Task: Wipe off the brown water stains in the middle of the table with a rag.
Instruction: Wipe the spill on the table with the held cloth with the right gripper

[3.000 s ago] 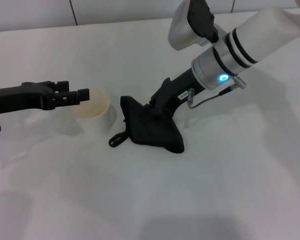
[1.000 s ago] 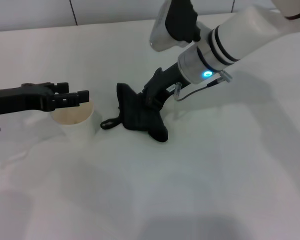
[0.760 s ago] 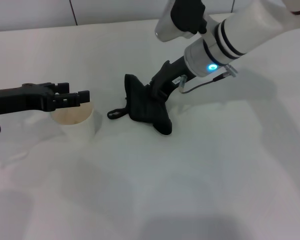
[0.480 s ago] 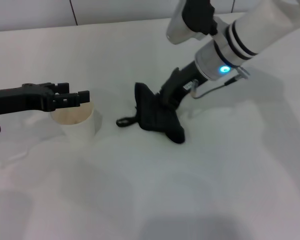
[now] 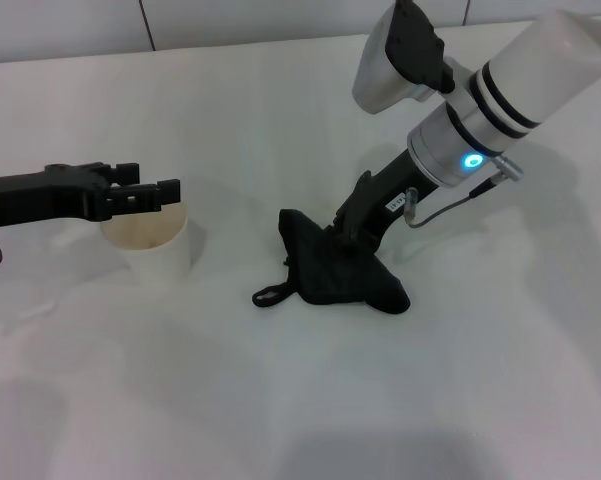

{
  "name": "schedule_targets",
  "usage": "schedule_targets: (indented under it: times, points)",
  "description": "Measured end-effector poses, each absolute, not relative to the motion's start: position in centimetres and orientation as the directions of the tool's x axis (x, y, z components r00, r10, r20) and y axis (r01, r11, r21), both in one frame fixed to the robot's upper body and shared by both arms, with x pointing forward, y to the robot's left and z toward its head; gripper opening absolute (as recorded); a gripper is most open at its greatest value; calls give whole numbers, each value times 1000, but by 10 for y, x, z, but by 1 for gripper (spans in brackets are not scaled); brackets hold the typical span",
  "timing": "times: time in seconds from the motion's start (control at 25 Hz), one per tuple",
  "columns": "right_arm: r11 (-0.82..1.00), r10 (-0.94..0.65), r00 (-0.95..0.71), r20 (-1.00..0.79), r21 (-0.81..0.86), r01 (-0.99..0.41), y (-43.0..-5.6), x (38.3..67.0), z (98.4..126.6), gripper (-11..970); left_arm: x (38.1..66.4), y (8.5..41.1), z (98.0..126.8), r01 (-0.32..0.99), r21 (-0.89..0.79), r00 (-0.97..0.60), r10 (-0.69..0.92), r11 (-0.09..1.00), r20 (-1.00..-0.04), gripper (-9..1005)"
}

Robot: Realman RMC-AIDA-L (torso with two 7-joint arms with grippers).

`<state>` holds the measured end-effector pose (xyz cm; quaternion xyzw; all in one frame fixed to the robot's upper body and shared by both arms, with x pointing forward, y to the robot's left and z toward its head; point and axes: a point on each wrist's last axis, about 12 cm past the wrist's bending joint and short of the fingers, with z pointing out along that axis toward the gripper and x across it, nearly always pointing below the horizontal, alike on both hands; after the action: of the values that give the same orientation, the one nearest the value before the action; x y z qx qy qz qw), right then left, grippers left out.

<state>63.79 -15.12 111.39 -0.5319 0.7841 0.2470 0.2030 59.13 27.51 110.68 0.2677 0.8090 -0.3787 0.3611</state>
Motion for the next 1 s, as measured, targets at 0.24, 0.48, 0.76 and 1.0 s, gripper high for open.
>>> schedule_targets:
  times: [0.24, 0.48, 0.76, 1.0]
  points:
    - [288, -737, -338, -585, 181, -940, -145, 636, 1115, 120, 593, 274, 1108, 710, -416, -592, 162, 568, -789, 876]
    - [315, -734, -328, -595, 131, -940, -141, 644, 1118, 120, 593, 273, 1108, 711, -417, -594, 167, 566, -787, 876]
    - [360, -724, -332, -605, 79, -930, -142, 652, 1119, 120, 593, 273, 1108, 711, -420, -597, 169, 564, -784, 876]
    - [398, -712, -335, -617, 38, -917, -144, 659, 1118, 120, 592, 272, 1107, 710, -421, -599, 170, 564, -782, 876]
